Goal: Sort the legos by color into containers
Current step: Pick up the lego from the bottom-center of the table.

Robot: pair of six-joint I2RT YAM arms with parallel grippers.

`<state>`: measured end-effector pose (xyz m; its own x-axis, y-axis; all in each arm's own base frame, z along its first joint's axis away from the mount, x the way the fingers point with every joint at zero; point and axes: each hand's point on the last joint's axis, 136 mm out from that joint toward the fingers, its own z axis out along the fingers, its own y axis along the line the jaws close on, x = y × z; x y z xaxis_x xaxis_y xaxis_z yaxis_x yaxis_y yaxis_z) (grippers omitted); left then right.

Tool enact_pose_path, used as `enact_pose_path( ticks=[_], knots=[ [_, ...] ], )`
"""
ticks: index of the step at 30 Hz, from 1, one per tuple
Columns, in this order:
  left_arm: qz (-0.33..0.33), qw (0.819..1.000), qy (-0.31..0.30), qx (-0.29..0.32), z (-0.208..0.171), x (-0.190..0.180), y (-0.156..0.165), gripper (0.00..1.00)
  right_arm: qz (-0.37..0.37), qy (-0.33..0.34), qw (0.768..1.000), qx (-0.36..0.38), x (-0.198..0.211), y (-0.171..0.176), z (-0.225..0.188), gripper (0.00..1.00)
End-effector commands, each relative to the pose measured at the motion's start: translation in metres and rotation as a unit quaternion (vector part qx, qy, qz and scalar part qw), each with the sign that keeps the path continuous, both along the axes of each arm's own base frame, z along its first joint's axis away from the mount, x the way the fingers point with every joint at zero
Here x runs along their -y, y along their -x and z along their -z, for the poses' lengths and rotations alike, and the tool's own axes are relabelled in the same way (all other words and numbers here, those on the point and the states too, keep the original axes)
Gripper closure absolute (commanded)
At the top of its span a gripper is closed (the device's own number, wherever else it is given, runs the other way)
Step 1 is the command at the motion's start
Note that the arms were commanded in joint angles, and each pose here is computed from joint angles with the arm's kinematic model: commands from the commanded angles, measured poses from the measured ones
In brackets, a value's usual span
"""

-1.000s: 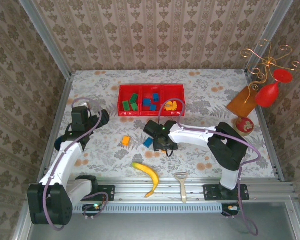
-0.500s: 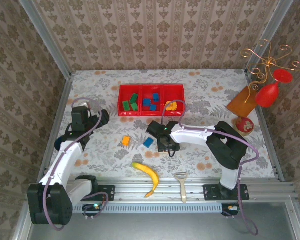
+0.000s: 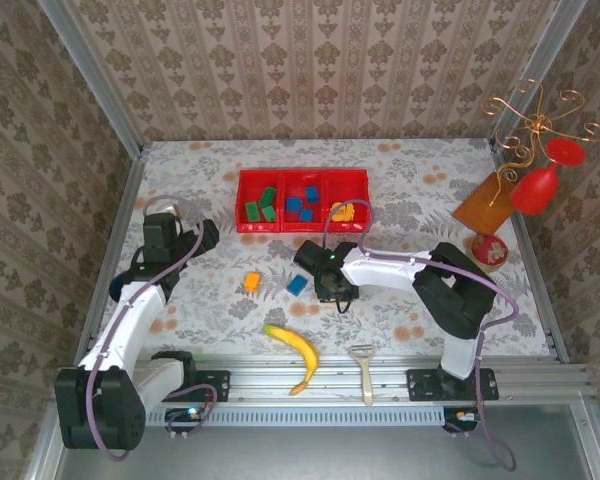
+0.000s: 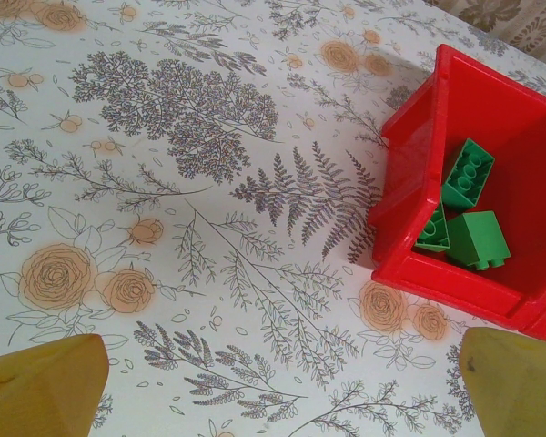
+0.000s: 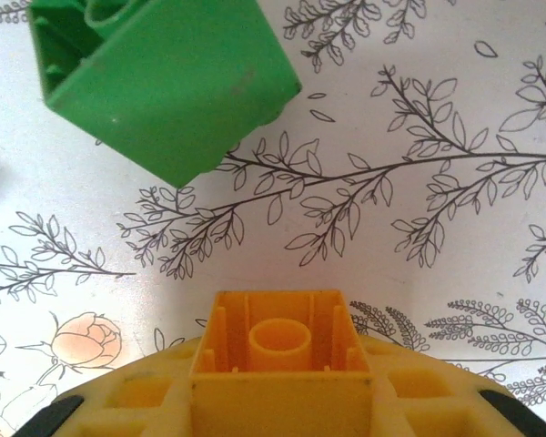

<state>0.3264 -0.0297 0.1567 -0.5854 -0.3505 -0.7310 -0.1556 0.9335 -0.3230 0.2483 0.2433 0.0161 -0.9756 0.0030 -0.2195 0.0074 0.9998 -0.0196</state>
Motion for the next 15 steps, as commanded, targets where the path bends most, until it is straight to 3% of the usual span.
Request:
enact_pose_path(
  ticks=[1,8,15],
  knots=[
    [-0.006,1.0,0.013,0.001,0.001,-0.001,-0.002,0.0,0.009,0.031,0.999,-0.002,0.02,0.002,0.003,0.71],
    [-0.006,1.0,0.012,0.001,0.001,-0.001,-0.002,0.0,0.011,0.031,0.999,0.011,0.026,-0.004,-0.006,0.81],
    [-0.005,1.0,0.012,0.001,-0.001,-0.001,-0.001,0.0,0.015,0.033,0.999,0.035,0.038,-0.017,-0.024,0.84]
  ],
)
